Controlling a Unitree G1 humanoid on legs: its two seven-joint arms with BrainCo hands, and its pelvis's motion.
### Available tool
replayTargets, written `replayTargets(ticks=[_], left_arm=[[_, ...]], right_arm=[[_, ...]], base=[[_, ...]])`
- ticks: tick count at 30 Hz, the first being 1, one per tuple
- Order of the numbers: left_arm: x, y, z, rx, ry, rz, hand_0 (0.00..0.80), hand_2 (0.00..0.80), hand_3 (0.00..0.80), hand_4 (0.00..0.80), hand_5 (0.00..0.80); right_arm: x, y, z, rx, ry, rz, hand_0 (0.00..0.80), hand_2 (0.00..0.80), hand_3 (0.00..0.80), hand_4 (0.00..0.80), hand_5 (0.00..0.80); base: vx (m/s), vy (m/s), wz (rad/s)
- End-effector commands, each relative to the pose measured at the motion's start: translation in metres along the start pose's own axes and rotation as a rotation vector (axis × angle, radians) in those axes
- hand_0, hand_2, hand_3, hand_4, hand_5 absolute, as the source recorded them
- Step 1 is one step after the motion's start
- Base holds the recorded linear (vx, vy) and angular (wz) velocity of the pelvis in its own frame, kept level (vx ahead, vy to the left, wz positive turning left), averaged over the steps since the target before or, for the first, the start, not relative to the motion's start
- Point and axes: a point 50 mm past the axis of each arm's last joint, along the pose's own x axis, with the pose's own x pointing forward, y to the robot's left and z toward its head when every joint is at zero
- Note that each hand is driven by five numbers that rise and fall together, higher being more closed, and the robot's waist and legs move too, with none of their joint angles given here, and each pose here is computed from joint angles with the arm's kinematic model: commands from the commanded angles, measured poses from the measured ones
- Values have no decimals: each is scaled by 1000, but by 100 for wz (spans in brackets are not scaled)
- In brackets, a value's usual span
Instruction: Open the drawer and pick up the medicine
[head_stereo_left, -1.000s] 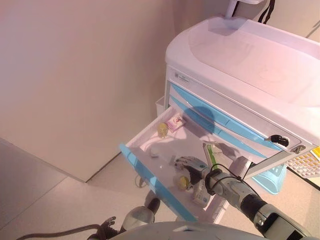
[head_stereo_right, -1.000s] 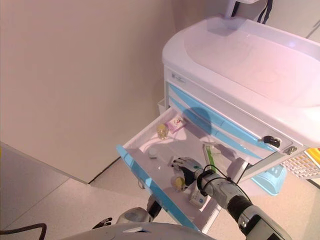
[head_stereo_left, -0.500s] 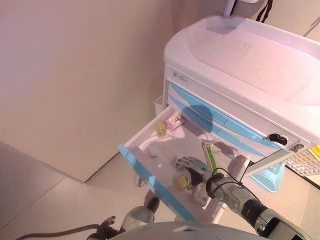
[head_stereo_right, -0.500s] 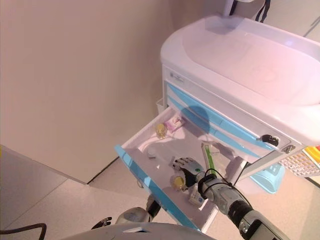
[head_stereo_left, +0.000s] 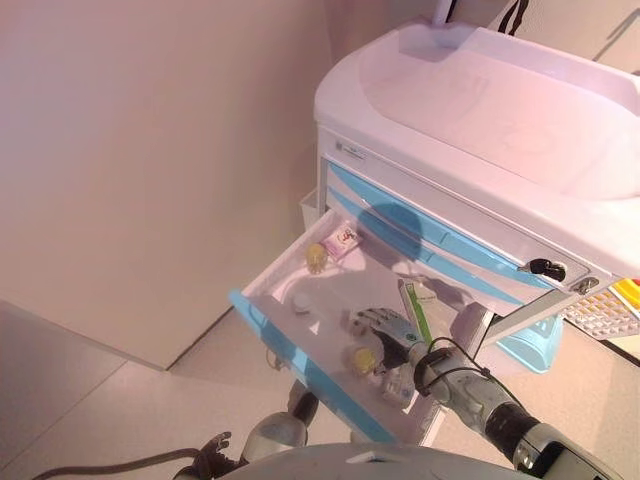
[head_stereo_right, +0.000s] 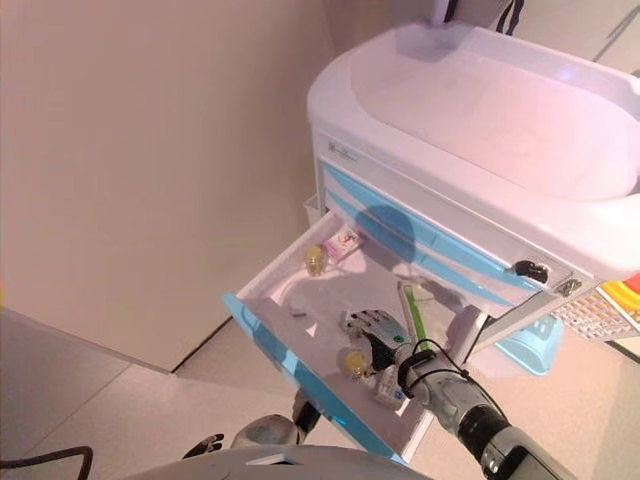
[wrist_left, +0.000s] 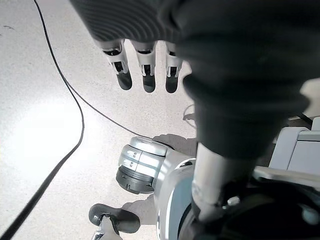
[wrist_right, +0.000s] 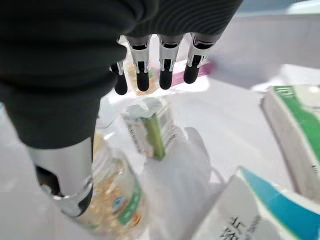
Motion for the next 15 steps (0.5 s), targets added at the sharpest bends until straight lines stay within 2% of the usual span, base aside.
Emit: replayTargets(ticks=[1, 10, 15], left_arm=[[7, -9, 16, 7, -33, -19, 0, 0, 0, 0, 0], [7, -6, 16, 8, -34, -19, 0, 0, 0, 0, 0], [7, -5, 17, 16, -34, -18, 0, 0, 0, 0, 0]], right_arm=[[1, -23, 5, 12, -43, -126, 0, 0, 0, 0, 0], [-1, -18, -1, 14, 3, -77, 0, 0, 0, 0, 0], [-2, -9, 0, 9, -7, 16, 0, 0, 0, 0, 0]], base=[[0, 0, 0], [0, 0, -1], [3, -2, -3]])
